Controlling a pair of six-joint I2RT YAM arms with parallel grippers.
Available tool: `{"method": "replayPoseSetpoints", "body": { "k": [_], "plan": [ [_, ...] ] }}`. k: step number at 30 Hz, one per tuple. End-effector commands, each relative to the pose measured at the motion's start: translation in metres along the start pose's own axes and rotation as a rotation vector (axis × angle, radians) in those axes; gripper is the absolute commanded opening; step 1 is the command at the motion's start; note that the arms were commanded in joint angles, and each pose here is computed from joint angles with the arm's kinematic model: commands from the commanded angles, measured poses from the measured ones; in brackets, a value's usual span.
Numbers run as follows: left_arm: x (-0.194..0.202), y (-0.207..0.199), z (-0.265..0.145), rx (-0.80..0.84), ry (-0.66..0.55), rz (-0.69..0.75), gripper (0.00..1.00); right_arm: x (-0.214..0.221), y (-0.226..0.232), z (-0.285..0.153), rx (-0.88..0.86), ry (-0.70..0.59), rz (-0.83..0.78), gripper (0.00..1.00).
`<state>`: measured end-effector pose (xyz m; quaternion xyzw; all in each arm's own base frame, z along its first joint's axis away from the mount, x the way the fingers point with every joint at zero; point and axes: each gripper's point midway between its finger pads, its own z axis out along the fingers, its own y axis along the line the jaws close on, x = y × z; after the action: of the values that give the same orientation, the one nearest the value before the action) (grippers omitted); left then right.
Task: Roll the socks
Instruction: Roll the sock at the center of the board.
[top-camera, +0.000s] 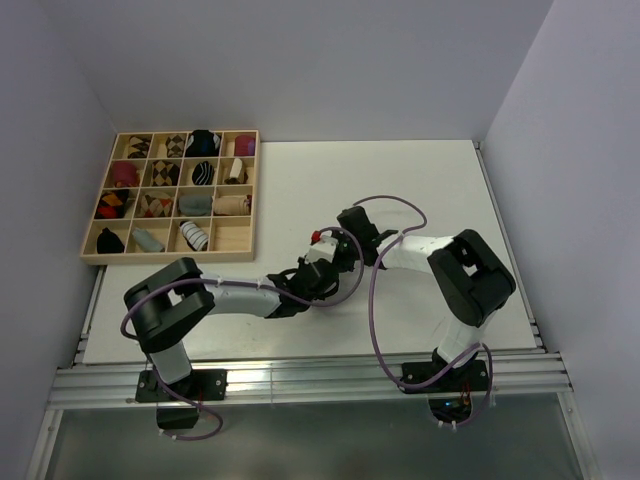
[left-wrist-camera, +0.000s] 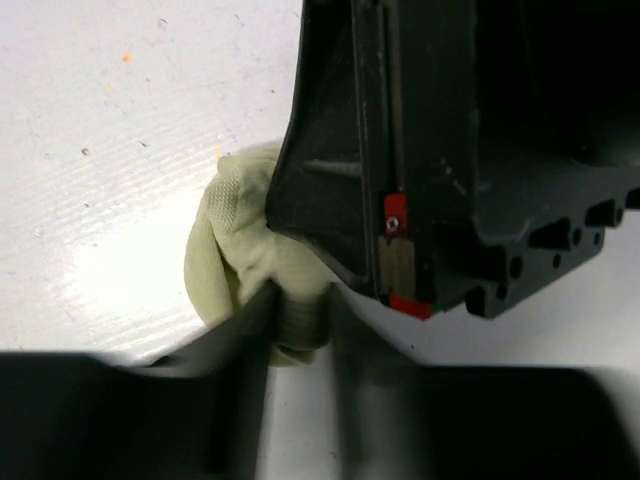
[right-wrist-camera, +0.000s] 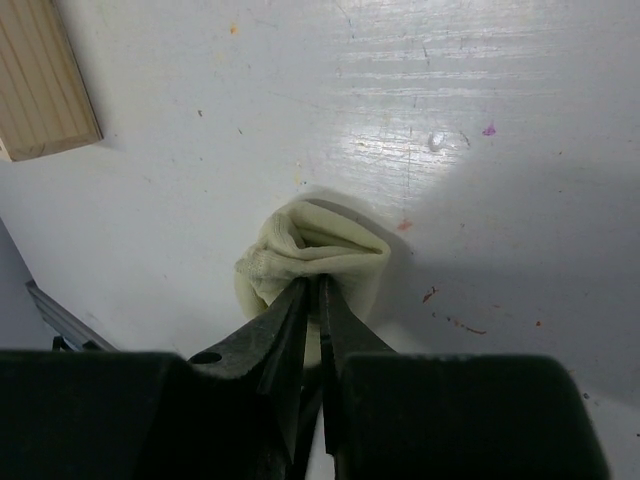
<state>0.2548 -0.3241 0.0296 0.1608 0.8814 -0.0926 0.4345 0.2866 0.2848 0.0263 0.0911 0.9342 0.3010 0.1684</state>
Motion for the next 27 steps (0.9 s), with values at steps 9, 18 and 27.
{"method": "replayPoseSetpoints", "body": {
  "k": [9, 18, 27],
  "plan": [
    [0.000, -0.007, -0.001, 0.018, 0.043, -0.028, 0.01, -0.005, 0.006, -0.025, -0.015, -0.038, 0.015, 0.17],
    [-0.015, -0.001, -0.012, 0.285, 0.147, -0.382, 0.01, -0.042, 0.001, -0.065, -0.028, -0.256, 0.075, 0.29],
    [-0.020, 0.012, -0.024, 0.564, 0.237, -0.832, 0.01, -0.033, 0.012, -0.060, -0.094, -0.233, 0.027, 0.32]
  ]
}}
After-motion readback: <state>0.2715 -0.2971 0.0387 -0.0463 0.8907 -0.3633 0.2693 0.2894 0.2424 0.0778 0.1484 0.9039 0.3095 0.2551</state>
